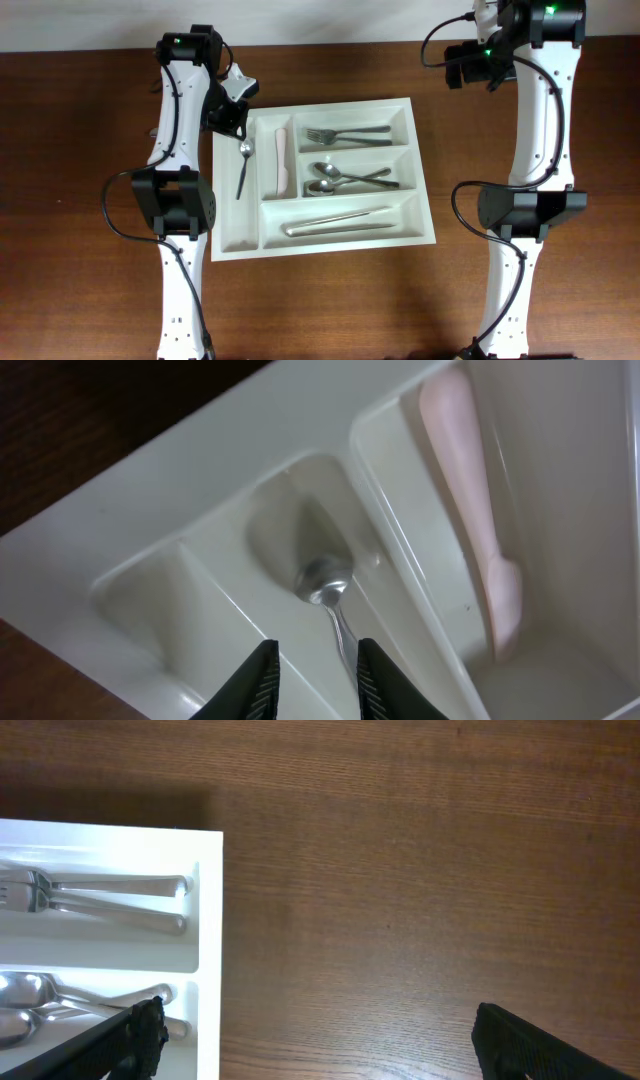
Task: Pack container
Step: 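Lower the spoon into the left compartment and open the left gripper, then move the left gripper to the remaining spoon at upper left, then lower the left gripper and close it on the spoon, then lift the spoon upward with the left gripper, then carry the spoon toward the tray's left compartment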
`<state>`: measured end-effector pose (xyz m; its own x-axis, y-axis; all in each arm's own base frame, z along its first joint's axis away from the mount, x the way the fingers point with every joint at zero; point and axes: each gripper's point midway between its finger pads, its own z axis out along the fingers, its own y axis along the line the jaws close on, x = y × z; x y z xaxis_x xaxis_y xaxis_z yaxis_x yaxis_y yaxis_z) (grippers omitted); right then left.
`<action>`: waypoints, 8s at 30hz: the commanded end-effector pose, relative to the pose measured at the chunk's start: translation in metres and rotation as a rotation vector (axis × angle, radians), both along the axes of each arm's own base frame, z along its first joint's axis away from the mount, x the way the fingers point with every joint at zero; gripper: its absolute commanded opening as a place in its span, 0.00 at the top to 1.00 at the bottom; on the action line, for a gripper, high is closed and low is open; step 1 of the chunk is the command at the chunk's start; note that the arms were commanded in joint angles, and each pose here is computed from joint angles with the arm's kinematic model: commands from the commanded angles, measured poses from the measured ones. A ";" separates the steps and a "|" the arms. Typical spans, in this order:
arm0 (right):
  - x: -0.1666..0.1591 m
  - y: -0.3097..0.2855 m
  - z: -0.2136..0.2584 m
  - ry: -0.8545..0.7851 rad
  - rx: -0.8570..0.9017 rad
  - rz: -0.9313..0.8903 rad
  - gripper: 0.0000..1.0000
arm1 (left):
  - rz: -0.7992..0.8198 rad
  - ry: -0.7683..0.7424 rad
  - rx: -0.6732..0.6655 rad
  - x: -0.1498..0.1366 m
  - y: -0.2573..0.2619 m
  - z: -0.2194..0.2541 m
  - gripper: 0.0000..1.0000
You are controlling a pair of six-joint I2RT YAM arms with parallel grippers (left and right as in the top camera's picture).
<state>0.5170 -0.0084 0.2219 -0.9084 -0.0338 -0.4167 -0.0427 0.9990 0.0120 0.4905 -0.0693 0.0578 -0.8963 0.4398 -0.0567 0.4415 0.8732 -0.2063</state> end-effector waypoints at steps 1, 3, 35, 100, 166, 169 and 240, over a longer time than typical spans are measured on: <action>-0.004 0.004 0.018 -0.036 0.008 0.006 0.01 | 0.055 0.005 -0.017 0.002 -0.004 0.000 0.72; -0.004 0.004 0.018 -0.036 0.008 0.006 0.01 | 0.091 -0.011 -0.018 0.006 -0.002 0.005 0.72; -0.004 0.004 0.018 -0.036 0.008 0.006 0.01 | 1.275 -0.149 -0.163 0.071 0.150 0.060 0.66; -0.004 0.004 0.018 -0.036 0.008 0.006 0.01 | 1.351 0.181 -0.289 0.042 0.193 -0.052 0.60; -0.004 0.004 0.018 -0.036 0.008 0.006 0.01 | 1.114 0.012 -0.487 0.075 0.139 0.027 0.98; -0.004 0.004 0.018 -0.036 0.008 0.006 0.01 | 1.099 0.002 -0.501 0.073 0.137 0.040 0.98; -0.004 0.004 0.018 -0.036 0.008 0.006 0.01 | 1.278 -0.359 0.114 0.001 0.069 0.182 0.98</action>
<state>0.5171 -0.0084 0.2219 -0.9083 -0.0338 -0.4170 -0.0427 0.9990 0.0120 0.5027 -0.0108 0.2284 -0.6743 -0.6457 -0.3583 -0.6265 0.7570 -0.1854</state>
